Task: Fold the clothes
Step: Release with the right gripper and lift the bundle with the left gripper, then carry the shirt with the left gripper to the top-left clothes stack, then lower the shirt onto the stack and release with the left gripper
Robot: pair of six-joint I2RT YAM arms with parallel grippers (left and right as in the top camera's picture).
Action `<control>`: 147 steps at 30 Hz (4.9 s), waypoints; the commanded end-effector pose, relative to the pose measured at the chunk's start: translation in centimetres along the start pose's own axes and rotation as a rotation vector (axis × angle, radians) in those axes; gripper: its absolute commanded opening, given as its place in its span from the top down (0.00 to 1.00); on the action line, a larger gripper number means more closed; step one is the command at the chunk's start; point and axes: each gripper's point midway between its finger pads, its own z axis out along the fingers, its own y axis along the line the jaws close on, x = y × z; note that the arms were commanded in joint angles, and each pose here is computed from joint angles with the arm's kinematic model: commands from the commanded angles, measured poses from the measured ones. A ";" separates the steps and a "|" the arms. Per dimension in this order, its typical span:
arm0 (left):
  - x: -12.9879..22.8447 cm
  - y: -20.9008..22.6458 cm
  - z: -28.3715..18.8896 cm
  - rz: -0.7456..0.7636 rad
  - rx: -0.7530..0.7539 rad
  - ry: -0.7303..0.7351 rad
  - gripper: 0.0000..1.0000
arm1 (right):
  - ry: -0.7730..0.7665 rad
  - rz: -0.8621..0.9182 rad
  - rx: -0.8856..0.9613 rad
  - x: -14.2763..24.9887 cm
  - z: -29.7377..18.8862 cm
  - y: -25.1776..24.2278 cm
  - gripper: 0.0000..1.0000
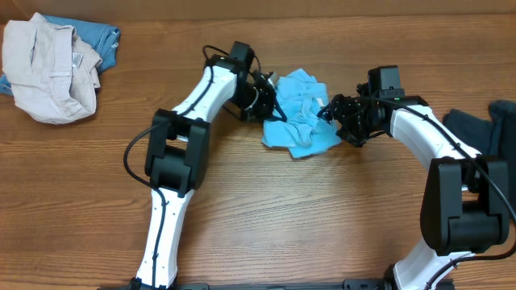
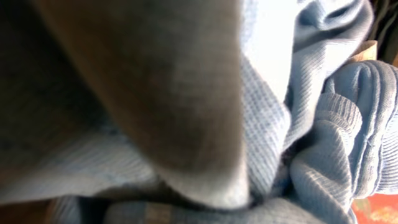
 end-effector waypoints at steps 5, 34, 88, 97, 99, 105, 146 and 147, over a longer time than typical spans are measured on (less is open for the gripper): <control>-5.5 5.5 -11.9 -0.081 0.041 -0.255 0.96 | -0.001 0.094 0.043 -1.3 -2.2 -3.4 0.20; 0.3 16.5 -56.1 -0.242 -0.119 -1.122 0.96 | 0.075 0.094 0.129 0.7 -2.7 -5.6 0.20; 25.2 14.1 -57.1 -0.938 -0.267 -1.058 0.00 | 0.144 0.095 0.081 2.1 -2.8 -4.8 0.21; 34.6 22.3 -47.6 -1.411 -0.108 -1.073 0.00 | 0.155 0.098 0.077 2.4 -2.8 -4.7 0.21; 34.0 25.7 -45.2 -1.445 -0.084 -1.062 0.00 | 0.157 0.099 0.078 2.4 -2.8 -4.8 0.21; 33.2 34.0 -41.2 -1.541 -0.239 -1.003 0.00 | 0.177 0.106 0.091 3.0 -3.0 -5.0 0.21; 20.1 32.8 -51.2 -1.307 -0.306 -1.149 0.96 | 0.234 0.146 0.125 4.5 -3.4 -5.7 0.22; 18.8 31.7 -52.1 -1.265 -0.315 -1.164 0.96 | 0.234 0.145 0.125 4.5 -3.4 -5.7 0.22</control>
